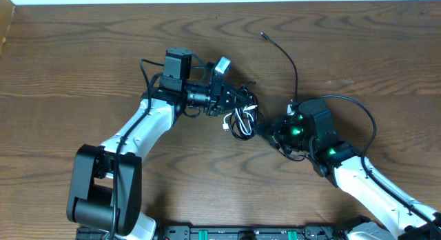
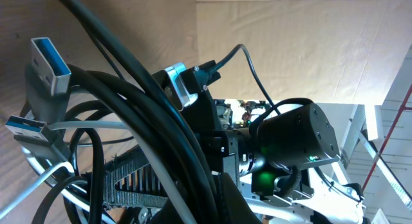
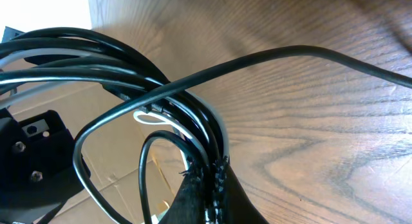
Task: Untangle cables
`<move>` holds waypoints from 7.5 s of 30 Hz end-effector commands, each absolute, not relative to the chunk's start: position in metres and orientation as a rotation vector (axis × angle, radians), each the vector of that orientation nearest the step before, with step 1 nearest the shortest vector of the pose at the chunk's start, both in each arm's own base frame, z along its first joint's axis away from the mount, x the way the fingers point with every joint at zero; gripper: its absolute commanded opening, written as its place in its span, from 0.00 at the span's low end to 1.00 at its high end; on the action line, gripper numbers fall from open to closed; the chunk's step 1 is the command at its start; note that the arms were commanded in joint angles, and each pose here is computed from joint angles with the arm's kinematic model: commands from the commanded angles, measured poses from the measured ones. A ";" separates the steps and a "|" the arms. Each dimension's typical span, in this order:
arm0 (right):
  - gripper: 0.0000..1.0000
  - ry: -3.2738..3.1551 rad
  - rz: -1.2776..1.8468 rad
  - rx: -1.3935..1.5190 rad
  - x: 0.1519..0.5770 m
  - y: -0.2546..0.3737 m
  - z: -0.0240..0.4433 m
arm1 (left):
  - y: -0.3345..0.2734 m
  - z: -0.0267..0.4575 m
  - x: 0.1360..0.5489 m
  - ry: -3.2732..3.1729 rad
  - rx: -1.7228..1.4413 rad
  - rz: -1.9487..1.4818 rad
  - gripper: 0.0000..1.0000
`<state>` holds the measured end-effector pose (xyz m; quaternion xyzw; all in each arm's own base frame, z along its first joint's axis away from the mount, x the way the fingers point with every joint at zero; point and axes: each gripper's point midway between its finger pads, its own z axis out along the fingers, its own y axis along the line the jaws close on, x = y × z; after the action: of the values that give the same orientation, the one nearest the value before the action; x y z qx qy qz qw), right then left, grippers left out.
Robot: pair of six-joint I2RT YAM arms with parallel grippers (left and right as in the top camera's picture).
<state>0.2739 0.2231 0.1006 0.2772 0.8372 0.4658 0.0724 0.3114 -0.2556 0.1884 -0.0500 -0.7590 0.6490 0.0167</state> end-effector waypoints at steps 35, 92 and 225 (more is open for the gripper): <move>0.37 2.515 1.238 0.816 0.267 0.162 0.106 | -0.254 0.194 0.333 -2.430 0.025 1.990 0.08; 0.18 2.380 1.459 1.259 0.303 0.215 0.089 | -0.255 0.199 0.327 -2.374 0.001 2.002 0.08; 0.01 2.758 1.097 0.491 0.251 0.220 0.030 | -0.242 0.240 0.361 -2.481 -0.234 2.273 0.08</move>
<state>0.2706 0.2169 0.0373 0.2237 0.8967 0.3712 0.0898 0.3419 -0.2493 0.2225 -0.1008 -0.7297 0.6708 -0.0860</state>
